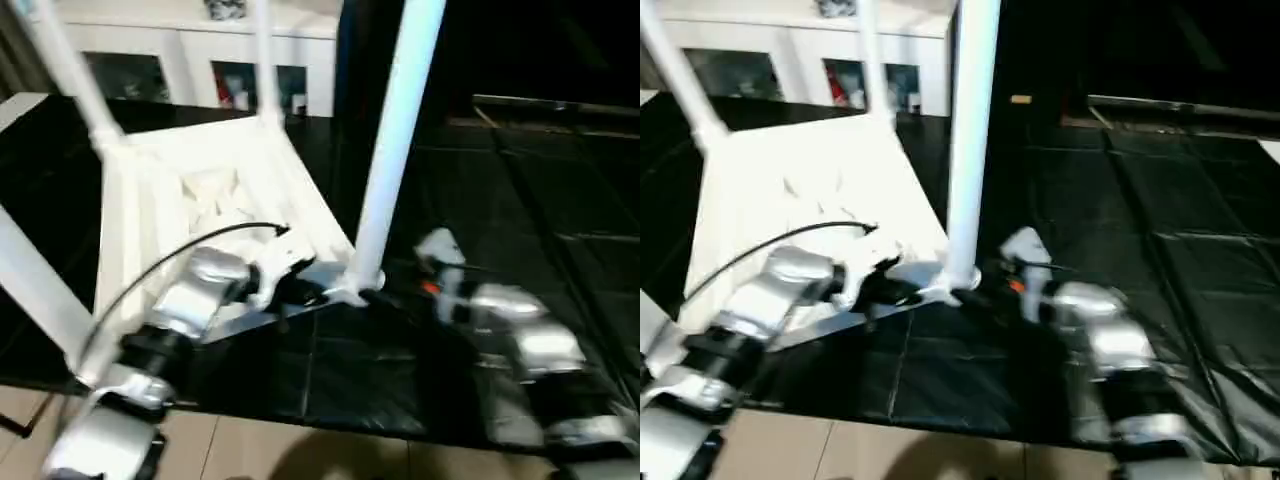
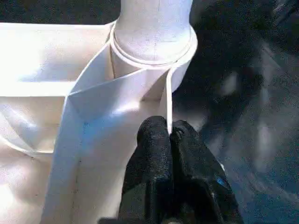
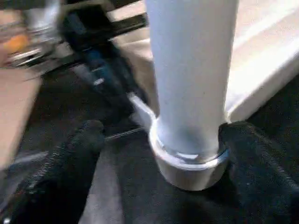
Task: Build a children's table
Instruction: Rotate leg to tighten
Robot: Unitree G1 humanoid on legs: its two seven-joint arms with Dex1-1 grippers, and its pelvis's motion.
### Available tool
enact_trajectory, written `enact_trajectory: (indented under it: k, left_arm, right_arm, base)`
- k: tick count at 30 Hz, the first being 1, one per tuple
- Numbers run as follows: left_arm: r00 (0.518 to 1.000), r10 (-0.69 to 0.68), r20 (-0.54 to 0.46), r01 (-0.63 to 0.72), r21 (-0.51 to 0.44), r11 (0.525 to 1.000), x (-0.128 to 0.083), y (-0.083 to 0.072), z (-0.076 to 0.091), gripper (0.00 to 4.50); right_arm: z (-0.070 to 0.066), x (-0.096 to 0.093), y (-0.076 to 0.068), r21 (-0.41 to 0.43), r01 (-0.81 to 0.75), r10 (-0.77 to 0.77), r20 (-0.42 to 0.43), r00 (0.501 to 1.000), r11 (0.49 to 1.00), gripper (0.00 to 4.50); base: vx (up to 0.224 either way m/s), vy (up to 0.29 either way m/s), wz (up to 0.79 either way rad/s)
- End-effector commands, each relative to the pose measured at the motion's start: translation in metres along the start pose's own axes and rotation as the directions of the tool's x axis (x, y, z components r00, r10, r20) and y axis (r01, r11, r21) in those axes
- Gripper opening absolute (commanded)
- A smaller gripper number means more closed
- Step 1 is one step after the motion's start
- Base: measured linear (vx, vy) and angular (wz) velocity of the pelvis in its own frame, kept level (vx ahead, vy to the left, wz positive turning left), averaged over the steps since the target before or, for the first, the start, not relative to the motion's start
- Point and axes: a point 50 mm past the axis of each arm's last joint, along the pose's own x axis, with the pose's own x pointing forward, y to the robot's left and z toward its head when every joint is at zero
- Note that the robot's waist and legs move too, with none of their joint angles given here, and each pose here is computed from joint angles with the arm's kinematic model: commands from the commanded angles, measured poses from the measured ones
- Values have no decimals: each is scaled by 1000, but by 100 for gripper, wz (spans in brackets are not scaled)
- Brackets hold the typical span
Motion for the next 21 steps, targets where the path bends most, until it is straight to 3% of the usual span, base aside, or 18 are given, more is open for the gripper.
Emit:
enact_trajectory:
  k: [1, 7, 17, 21]
  left_arm:
    - [992, -124, 11, 122, 105, 987, 4, -9, 13, 0]
    - [970, -223, -93, 237, 174, 956, -2, -17, 1, 0]
    - [942, -307, -132, 330, 224, 917, -3, -25, 1, 0]
    - [936, -325, -138, 349, 237, 907, -2, -28, 1, 0]
  right_arm:
    - [5, 0, 4, -30, -82, 82, -13, 997, 996, 441]
    - [10, 3, 6, -49, -210, 208, -46, 977, 976, 441]
    - [9, 19, 6, -32, -268, 266, -58, 962, 963, 441]
    - [9, 21, 6, -19, -281, 280, -50, 959, 960, 405]
  base:
    - [0, 0, 0]
    - [0, 0, 0]
    - [0, 0, 0]
    - [0, 0, 0]
